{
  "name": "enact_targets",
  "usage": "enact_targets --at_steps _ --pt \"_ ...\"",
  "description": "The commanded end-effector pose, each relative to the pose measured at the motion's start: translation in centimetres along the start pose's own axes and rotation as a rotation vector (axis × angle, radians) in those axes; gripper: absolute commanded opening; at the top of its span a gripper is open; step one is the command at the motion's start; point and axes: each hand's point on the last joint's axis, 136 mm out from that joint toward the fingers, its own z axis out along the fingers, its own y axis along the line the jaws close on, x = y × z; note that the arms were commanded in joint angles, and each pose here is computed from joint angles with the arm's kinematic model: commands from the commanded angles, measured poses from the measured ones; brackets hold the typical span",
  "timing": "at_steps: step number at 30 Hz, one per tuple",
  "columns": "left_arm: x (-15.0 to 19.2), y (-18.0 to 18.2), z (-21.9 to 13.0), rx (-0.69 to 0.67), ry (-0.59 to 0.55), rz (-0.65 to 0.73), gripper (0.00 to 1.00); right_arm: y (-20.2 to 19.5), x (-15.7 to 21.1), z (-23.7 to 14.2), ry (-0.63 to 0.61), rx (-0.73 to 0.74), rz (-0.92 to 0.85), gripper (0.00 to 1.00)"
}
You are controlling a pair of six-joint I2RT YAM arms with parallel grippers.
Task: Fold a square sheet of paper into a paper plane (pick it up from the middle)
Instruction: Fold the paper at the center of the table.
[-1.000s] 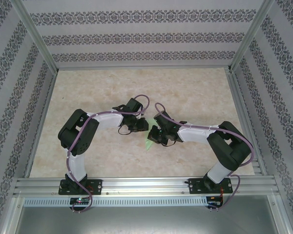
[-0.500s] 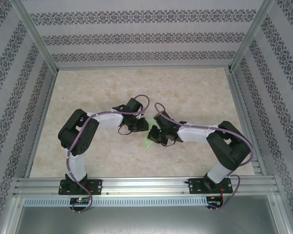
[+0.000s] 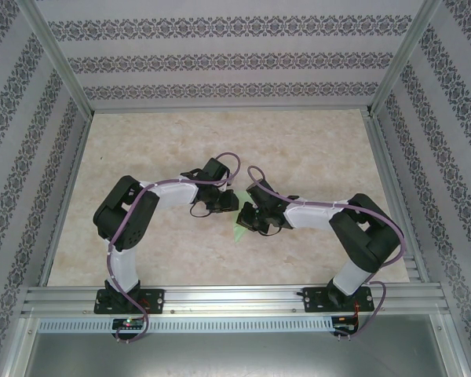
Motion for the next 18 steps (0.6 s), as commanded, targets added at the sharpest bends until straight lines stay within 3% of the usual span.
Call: enact_targets --at_steps 1,18 --pt "0.68 0.45 0.70 -0.013 0.031 -0.001 0.21 0.51 -0.60 0.30 -0.023 -0.011 -0.003 0.09" --pt "0.80 0.55 0.76 -0.015 0.034 -0.003 0.21 0.02 -0.63 0.70 -0.019 0.008 0.001 0.09"
